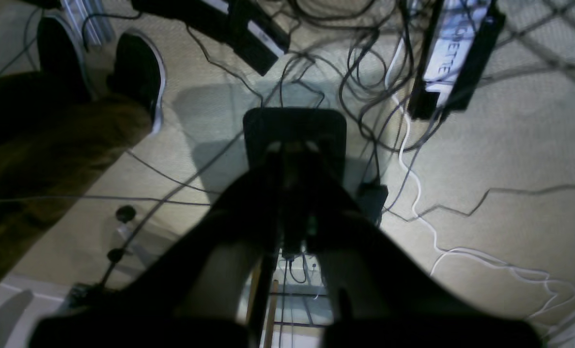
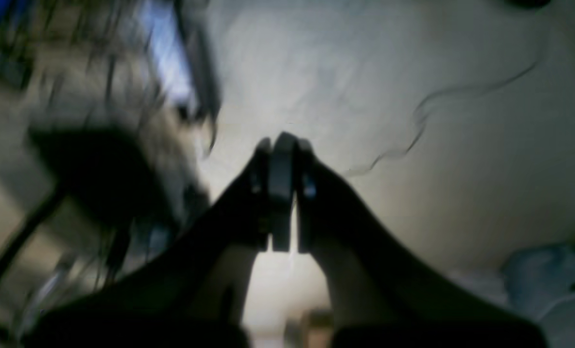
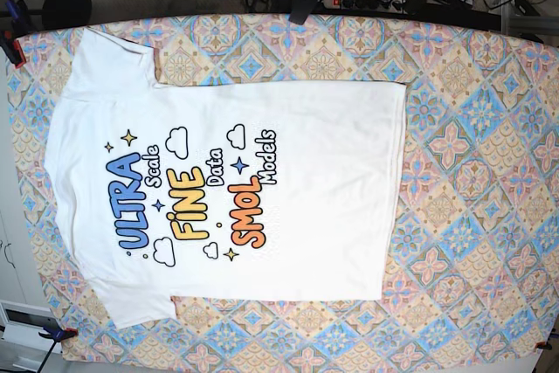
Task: Fold the T-shirt properly
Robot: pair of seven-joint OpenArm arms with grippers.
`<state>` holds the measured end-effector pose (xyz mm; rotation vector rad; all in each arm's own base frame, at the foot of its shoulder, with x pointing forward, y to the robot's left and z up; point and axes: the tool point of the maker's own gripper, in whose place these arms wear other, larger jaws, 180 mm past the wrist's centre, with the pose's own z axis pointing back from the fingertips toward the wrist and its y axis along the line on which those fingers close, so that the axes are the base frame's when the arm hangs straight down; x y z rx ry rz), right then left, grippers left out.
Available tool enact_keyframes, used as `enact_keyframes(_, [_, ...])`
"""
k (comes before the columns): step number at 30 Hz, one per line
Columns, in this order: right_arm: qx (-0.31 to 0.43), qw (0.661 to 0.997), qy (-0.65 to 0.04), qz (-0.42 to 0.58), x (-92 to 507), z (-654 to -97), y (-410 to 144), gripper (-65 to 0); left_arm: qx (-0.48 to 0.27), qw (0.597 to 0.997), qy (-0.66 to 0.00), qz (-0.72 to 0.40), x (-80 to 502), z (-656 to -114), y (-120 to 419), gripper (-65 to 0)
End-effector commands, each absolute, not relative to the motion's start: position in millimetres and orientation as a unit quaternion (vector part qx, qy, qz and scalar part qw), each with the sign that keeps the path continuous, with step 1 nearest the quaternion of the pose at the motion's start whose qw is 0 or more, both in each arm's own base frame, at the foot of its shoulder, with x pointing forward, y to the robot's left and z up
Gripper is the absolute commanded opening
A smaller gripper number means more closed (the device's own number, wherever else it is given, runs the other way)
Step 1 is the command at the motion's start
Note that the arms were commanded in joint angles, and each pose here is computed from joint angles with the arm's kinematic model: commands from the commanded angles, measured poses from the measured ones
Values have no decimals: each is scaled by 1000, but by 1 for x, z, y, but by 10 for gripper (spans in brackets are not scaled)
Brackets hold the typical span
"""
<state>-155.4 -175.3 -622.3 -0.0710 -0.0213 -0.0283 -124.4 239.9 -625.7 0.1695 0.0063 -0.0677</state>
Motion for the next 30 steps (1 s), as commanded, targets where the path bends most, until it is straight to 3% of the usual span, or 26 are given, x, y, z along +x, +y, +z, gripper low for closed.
enact_keyframes(1, [-57, 998, -31, -5, -149, -617, -198, -650, 91, 995, 0, -42, -130, -619, 248, -648])
enact_keyframes(9, [-101, 991, -90, -10, -143, -575, -242, -650, 99, 988, -75, -91, -114, -574, 269, -648])
enact_keyframes(16, [-155, 972, -172, -48, -112, -519, -286, -650, 74, 972, -176, -136, -67, -514, 248, -648])
enact_keyframes(24, [-165, 946, -270, -70, -62, -458, -300, -650, 19, 955, -287, -72, -4, -454, 208, -648])
enact_keyframes(30, [-150, 927, -334, -80, -18, -431, -292, -650, -35, 957, -287, -13, 50, -430, 182, -648])
